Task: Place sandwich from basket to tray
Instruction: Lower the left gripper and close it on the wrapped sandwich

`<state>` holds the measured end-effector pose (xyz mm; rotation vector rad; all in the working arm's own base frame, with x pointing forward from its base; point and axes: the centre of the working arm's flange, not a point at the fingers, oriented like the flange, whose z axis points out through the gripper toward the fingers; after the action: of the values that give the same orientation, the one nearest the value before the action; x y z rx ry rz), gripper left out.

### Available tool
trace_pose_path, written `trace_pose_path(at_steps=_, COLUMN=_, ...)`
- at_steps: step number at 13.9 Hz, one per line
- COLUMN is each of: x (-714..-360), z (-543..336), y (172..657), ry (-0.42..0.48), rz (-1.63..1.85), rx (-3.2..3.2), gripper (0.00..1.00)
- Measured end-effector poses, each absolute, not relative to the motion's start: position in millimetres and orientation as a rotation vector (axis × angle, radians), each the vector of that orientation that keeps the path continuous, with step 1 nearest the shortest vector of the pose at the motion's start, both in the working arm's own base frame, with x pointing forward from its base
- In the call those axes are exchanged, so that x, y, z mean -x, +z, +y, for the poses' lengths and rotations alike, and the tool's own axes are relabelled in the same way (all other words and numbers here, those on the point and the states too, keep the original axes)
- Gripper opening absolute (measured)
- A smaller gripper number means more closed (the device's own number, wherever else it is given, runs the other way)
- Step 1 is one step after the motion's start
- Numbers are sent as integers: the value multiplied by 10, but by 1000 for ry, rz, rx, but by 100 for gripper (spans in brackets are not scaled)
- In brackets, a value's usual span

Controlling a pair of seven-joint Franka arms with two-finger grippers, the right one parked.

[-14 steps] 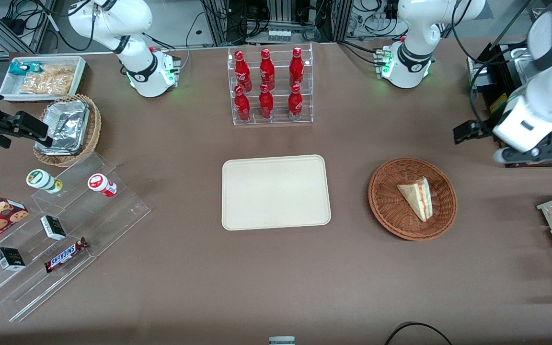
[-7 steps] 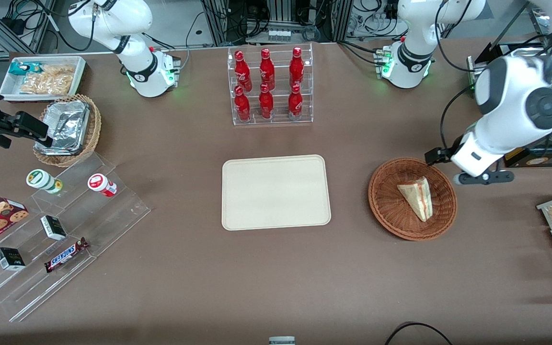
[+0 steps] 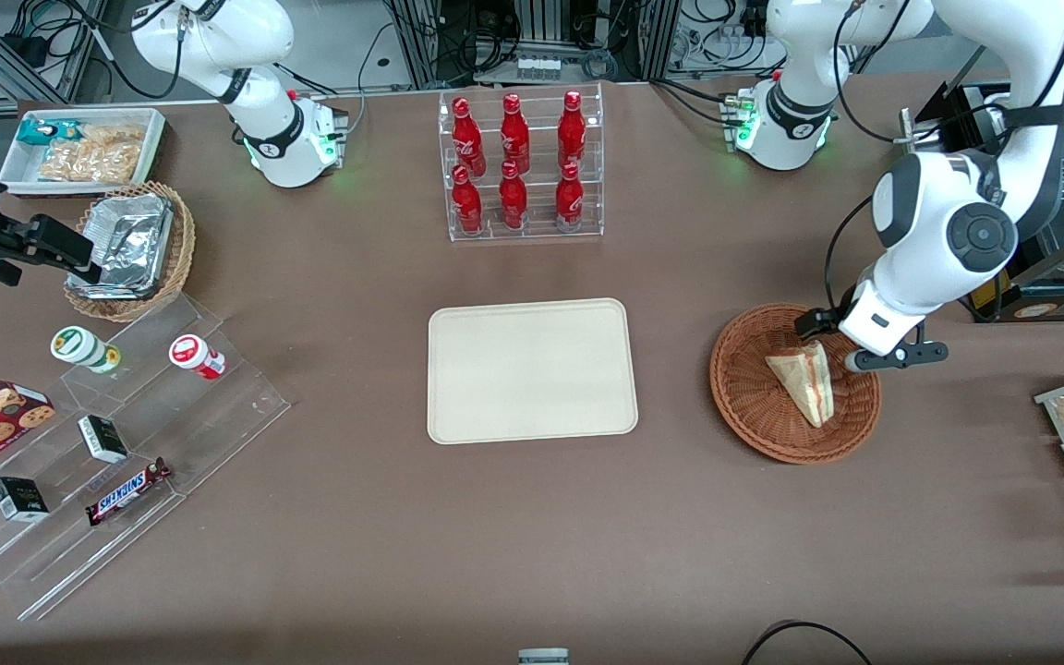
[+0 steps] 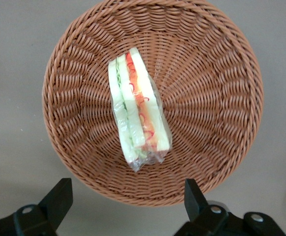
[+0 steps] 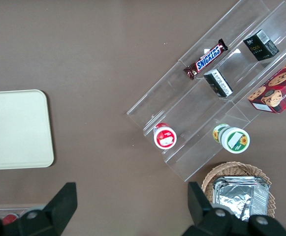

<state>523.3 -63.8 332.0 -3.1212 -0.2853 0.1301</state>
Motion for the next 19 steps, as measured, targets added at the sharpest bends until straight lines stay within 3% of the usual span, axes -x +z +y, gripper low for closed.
trace_pose_path(at_steps=6, x=-5333, z=-697, y=3128, ry=56, rz=-763, rx=3051, gripper=100)
trace_pose_path(at_steps=17, x=-5395, z=-705, y=2514, ry=74, rz=-825, rx=3037, gripper=100)
trace_pose_path(at_steps=19, x=-5393, z=-705, y=2484, ry=80, rz=-824, rx=3036, gripper=94)
